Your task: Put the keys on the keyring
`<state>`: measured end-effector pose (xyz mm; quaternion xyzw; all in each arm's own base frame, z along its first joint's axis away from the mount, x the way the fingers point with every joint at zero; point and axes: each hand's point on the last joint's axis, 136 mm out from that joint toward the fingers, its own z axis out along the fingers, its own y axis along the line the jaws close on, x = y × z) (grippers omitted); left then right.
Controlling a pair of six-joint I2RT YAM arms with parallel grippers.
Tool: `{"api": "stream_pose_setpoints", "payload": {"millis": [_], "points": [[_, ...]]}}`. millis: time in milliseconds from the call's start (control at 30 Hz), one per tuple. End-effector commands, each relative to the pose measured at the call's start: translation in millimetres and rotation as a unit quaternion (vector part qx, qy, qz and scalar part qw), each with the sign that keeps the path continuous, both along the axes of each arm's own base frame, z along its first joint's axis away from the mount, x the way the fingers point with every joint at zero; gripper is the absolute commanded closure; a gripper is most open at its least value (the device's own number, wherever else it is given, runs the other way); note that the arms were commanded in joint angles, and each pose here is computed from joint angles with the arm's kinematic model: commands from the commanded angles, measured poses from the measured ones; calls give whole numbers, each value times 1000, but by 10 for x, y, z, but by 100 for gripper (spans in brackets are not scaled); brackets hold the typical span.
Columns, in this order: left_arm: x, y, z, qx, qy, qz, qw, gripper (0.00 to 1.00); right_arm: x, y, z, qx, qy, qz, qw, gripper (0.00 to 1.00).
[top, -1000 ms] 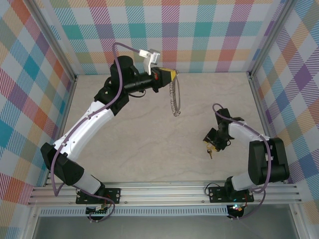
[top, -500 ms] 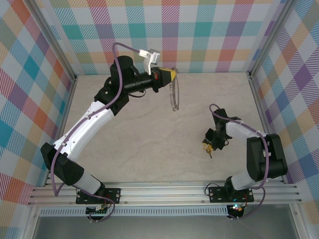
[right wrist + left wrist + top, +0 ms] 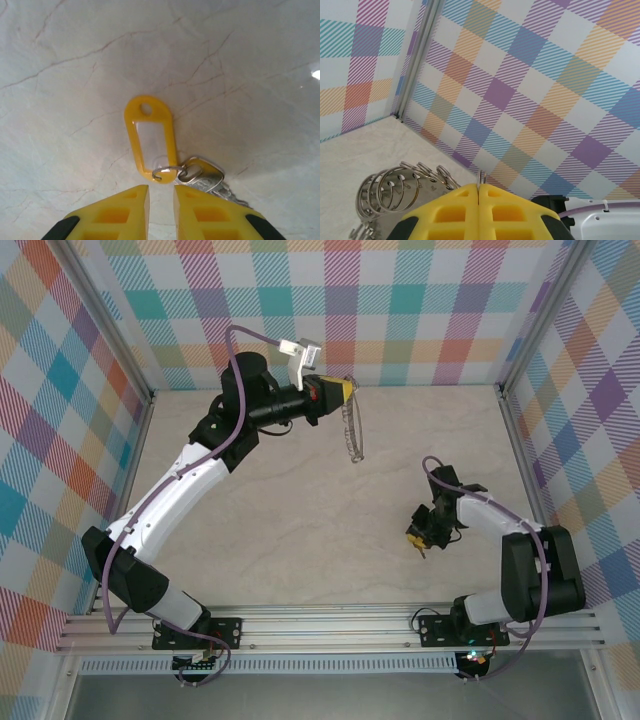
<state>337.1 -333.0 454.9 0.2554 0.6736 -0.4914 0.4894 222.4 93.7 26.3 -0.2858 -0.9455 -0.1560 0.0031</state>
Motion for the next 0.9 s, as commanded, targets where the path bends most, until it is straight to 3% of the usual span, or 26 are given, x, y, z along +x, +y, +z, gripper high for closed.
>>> {"api": "stream_pose_setpoints", "payload": {"millis": [0,133,200,400,867], "points": [[-9,49,190,-24,-27,2,999,100,-87,44,12,13,8,-2,1000,79],[-8,49,190,-25,-26,2,999,100,-75,-22,54,-6,0,-8,1000,59],[-8,48,196,-26,-26,2,999,100,-62,-74,81,-21,-1,-14,1000,54],[-11,59,195,-26,-24,3,999,100,31,-160,84,-52,0,-25,998,53],[-16,69,205,-26,-25,6,999,100,256,58,-62,-47,11,30,998,56]]}}
